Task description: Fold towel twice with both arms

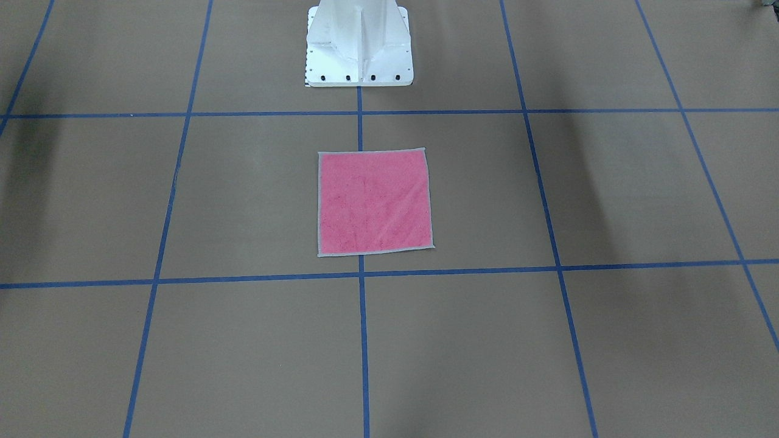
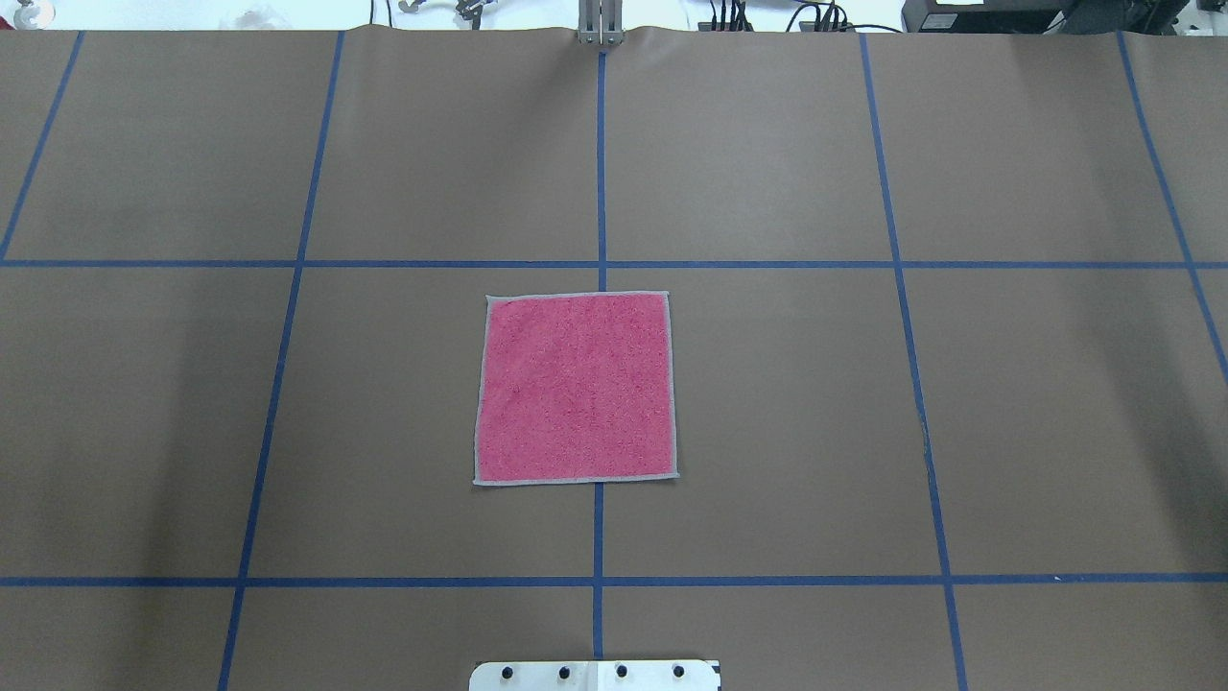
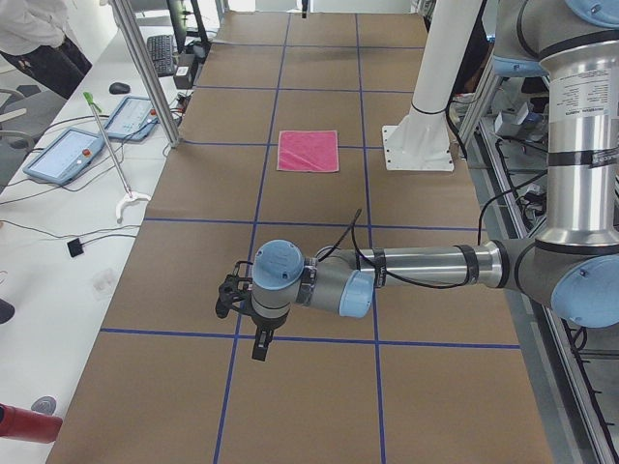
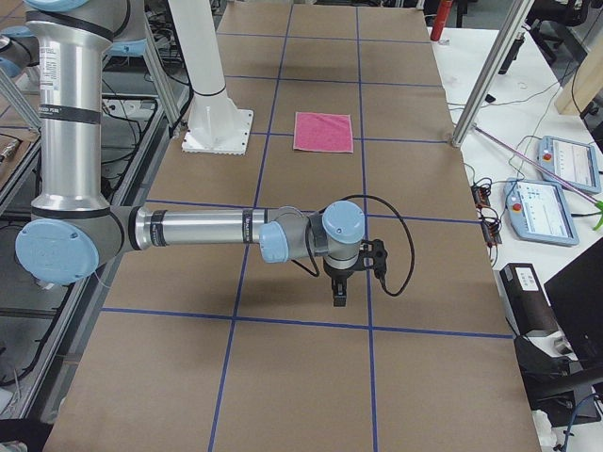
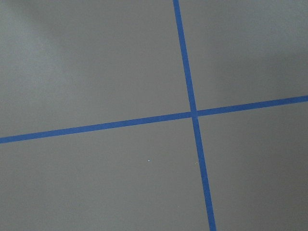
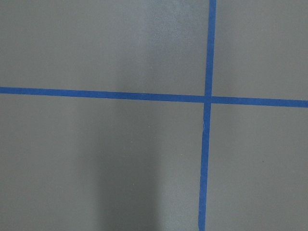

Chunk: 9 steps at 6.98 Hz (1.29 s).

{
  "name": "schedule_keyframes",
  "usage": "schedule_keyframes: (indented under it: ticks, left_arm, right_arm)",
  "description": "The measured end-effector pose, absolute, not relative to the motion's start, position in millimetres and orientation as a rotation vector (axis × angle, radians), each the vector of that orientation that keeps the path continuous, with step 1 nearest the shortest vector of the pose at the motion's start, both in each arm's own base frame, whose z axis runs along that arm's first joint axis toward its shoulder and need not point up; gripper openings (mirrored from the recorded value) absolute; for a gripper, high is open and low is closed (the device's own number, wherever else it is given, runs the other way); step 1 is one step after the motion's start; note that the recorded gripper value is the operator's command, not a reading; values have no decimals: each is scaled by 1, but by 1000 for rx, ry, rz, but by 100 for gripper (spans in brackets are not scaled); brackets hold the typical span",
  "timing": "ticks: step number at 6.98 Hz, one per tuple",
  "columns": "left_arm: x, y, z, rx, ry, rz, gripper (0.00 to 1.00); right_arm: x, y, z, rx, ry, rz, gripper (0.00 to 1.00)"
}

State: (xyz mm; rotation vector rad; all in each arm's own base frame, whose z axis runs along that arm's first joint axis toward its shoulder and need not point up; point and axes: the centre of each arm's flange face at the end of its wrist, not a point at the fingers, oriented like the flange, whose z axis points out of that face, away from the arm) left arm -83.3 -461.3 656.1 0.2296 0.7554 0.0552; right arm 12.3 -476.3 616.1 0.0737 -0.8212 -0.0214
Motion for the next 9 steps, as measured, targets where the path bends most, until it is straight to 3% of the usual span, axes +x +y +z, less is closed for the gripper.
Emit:
schedule_keyframes:
  ticks: [9]
  left_arm:
    - [-82, -459, 662, 218, 757, 53, 100]
  right_arm:
    - [17, -476, 617, 112, -706, -49, 100]
